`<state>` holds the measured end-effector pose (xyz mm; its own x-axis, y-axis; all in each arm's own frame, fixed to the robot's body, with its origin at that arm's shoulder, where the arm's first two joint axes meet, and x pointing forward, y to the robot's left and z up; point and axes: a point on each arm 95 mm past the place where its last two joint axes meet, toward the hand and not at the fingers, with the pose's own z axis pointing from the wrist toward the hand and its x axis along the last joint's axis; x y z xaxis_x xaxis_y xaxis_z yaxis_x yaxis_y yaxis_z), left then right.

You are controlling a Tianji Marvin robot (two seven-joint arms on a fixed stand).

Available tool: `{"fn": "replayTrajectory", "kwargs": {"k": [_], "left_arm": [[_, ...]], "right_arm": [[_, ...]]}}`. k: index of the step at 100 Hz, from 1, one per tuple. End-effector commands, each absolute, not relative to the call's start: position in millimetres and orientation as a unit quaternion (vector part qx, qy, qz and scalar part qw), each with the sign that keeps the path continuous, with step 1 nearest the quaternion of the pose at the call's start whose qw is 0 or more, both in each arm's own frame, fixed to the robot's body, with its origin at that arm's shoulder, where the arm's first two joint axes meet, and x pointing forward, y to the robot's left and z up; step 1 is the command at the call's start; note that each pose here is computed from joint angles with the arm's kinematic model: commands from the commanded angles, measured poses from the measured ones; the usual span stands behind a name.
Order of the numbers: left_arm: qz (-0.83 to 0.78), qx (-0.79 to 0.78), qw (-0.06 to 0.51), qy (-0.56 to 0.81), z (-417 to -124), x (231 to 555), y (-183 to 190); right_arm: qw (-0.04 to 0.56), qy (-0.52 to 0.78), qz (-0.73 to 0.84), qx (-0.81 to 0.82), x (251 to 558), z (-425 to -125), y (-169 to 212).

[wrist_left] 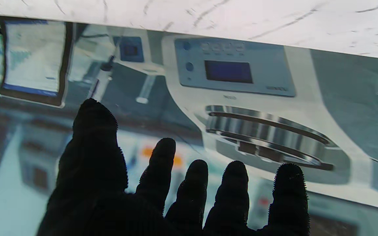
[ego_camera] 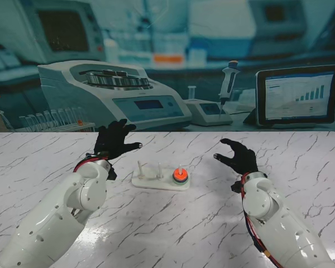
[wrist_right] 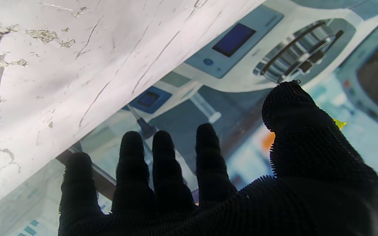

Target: Move the three rings of the Hanoi Tower from the left rod to the right rod

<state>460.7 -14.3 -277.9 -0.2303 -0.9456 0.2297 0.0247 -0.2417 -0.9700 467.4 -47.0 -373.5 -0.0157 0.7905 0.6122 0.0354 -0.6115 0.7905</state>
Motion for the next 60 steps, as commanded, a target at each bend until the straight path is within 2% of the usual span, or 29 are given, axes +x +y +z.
{"fn": "replayTrajectory", "kwargs": {"k": [1, 22, 60], "left_arm": [[-0.613, -0.500, 0.382, 0.478, -293, 458, -8], [-0.604, -0.526, 0.404, 0.442, -316, 453, 9], [-0.582, -0.579, 0.394, 0.413, -350, 448, 22]], "right_arm": [[0.289, 0.323, 0.639, 0.635, 465, -374, -40], [0.280, 0.327, 0.646, 0.630, 465, -372, -39], [0.266, 0.380, 0.663, 0.588, 462, -363, -38]]}}
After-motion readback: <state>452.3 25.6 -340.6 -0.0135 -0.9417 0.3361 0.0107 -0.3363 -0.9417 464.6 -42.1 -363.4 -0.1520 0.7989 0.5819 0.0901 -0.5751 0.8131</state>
